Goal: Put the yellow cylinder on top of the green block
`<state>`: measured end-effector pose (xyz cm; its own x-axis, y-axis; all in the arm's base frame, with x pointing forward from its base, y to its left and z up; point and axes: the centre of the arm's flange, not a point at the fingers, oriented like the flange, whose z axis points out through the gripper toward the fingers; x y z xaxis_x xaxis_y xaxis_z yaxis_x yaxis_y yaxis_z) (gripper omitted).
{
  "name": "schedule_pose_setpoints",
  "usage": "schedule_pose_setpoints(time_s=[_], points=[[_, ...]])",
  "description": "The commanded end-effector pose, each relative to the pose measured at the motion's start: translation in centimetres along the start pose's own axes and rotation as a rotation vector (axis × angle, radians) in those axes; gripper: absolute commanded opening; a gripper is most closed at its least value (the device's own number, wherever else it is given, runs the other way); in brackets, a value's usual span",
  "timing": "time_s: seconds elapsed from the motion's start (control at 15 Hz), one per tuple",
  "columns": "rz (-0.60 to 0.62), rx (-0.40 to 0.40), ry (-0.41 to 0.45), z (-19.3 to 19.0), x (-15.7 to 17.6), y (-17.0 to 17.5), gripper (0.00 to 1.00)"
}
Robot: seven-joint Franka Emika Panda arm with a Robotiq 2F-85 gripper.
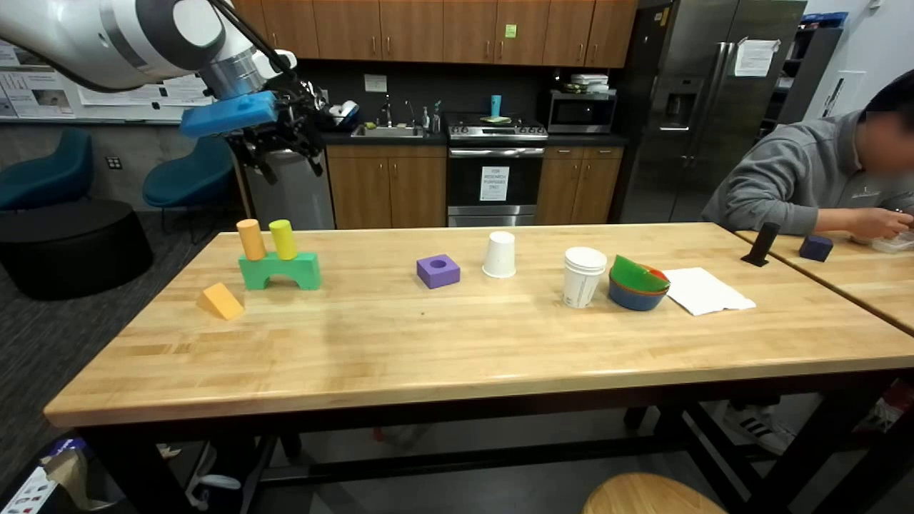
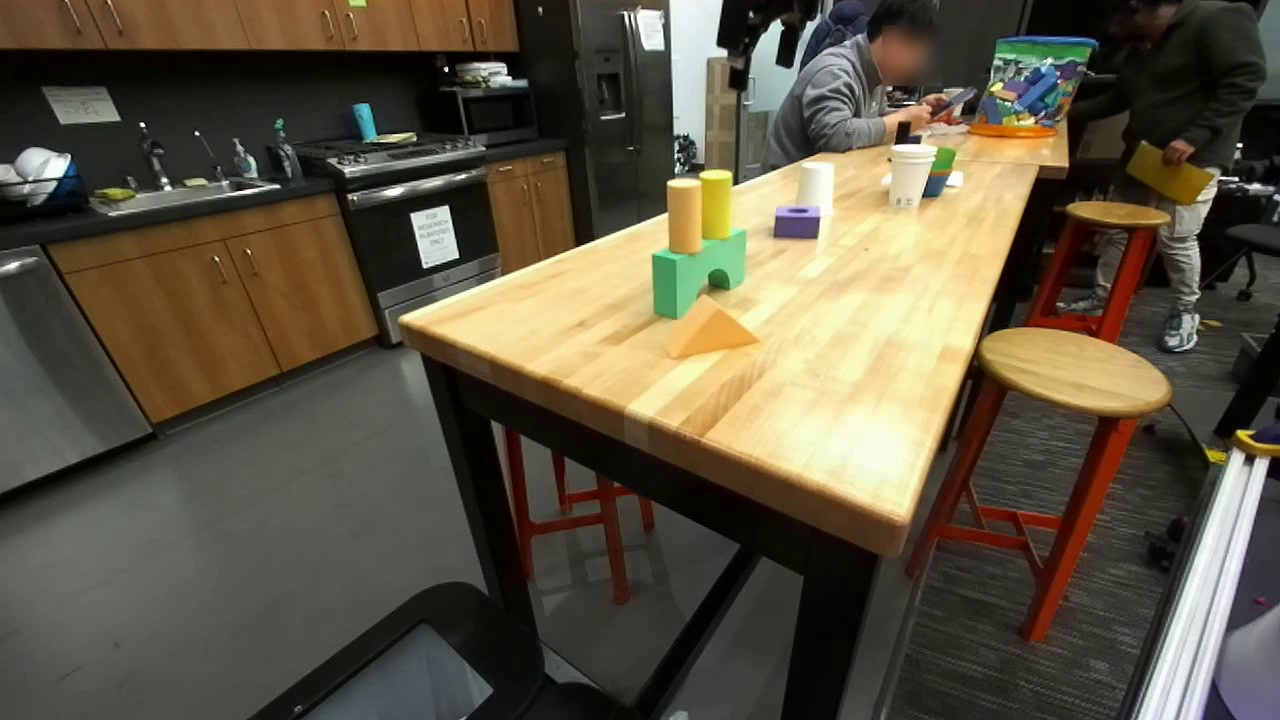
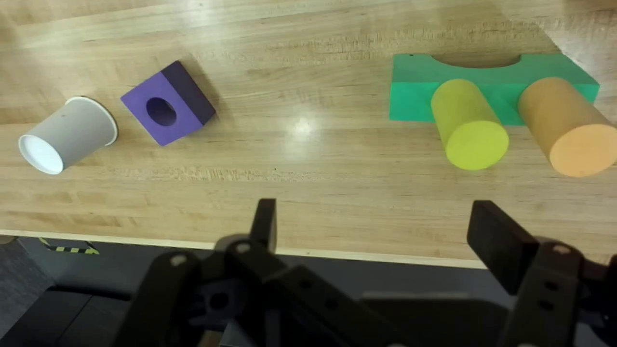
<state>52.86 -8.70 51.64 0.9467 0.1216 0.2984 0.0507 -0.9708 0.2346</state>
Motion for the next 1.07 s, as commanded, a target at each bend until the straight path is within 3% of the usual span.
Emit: schedule_pose_setpoints(time_s=[0.0,1.0], points=[[-0.002,-0.005,-0.006,-0.8,-1.3,-0.3,1.0],[0.0,0.003,-0.013,0.2,-0.6,-0.2,1.0]])
